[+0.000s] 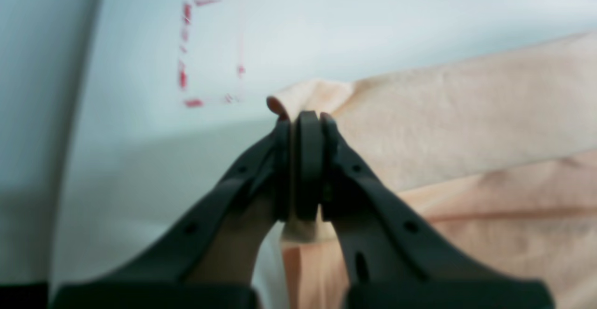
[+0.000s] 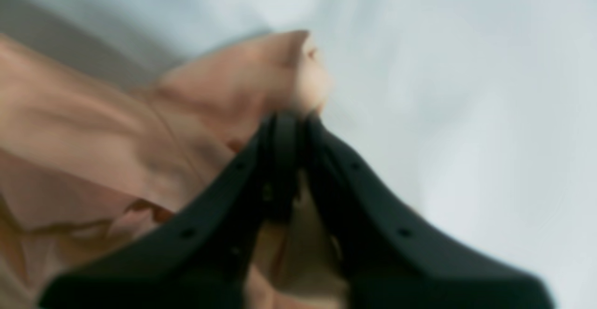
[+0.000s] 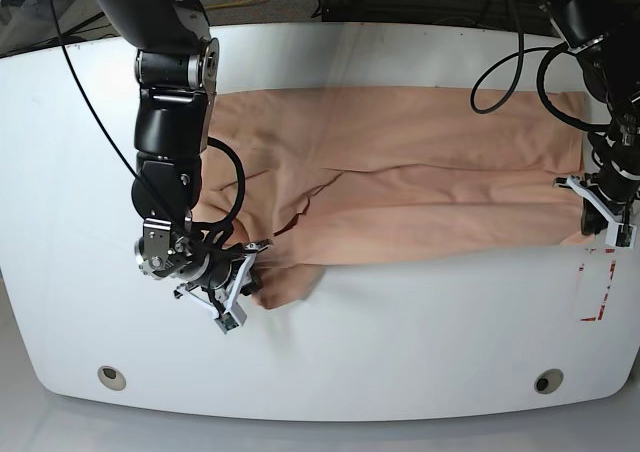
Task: Fold the T-shirt properly
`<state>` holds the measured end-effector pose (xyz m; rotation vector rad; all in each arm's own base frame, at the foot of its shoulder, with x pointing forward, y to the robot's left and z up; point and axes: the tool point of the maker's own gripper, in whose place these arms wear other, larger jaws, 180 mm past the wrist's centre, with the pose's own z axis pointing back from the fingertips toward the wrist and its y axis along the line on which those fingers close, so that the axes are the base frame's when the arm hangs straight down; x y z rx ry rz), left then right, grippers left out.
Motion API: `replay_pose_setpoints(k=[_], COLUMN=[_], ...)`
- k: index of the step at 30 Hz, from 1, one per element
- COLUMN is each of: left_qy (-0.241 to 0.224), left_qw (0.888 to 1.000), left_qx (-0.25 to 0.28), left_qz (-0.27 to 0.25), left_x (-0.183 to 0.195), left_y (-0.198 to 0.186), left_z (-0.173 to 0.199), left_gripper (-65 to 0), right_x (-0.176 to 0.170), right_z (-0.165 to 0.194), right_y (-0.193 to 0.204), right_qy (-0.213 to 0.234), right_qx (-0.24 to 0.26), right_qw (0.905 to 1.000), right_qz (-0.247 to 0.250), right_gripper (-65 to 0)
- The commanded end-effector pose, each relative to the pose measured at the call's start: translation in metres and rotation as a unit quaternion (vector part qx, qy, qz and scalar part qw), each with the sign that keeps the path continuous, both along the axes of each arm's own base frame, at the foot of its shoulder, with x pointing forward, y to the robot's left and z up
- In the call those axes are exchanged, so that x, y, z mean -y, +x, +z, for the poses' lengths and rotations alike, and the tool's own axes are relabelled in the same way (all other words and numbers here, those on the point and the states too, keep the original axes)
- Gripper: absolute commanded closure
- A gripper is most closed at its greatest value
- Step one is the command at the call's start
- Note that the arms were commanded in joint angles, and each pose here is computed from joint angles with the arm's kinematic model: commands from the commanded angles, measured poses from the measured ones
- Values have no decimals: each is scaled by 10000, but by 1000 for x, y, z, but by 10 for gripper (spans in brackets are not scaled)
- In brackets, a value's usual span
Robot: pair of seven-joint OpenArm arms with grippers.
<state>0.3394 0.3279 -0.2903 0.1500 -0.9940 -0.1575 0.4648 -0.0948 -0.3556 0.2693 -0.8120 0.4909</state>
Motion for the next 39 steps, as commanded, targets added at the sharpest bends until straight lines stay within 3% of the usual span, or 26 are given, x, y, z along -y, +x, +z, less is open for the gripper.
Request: replay_pose_setpoints(k=[1,5,7,14,20,25,31,39], left_qy=[72,70,70,89,86,80,156,183], left_qw=[9996,9996,9996,9996,9997,9997,9994,9989], left_qx=[274,266,266,250,240,223,166,40], left_qz=[-2,4,4,18,18,3,-257,-428], left_x=[-6,-6,-6,-7,-7,-6,0,5], left_y=[8,9,9,8,7,7,6,0], left_z=[18,18,18,17,16,15,14,6], left_gripper=[0,0,0,0,0,0,0,0], right_x=[-4,-5,-5,18,9,12,14,-9], right_z=[18,18,22,24,14,6,-4,-20], right_y=[26,45,55,59,55,64,65,54], right_qy=[375,828,982,858,905,1093,580,386], right_qx=[291,264,272,242,140,198,120,-31], right_qw=[9989,9961,9945,9954,9951,9910,9962,9984], right_qz=[-55,-172,-231,-357,-366,-749,-644,-400], right_gripper=[-255,-482,-533,-490,-493,-495,-495,-458])
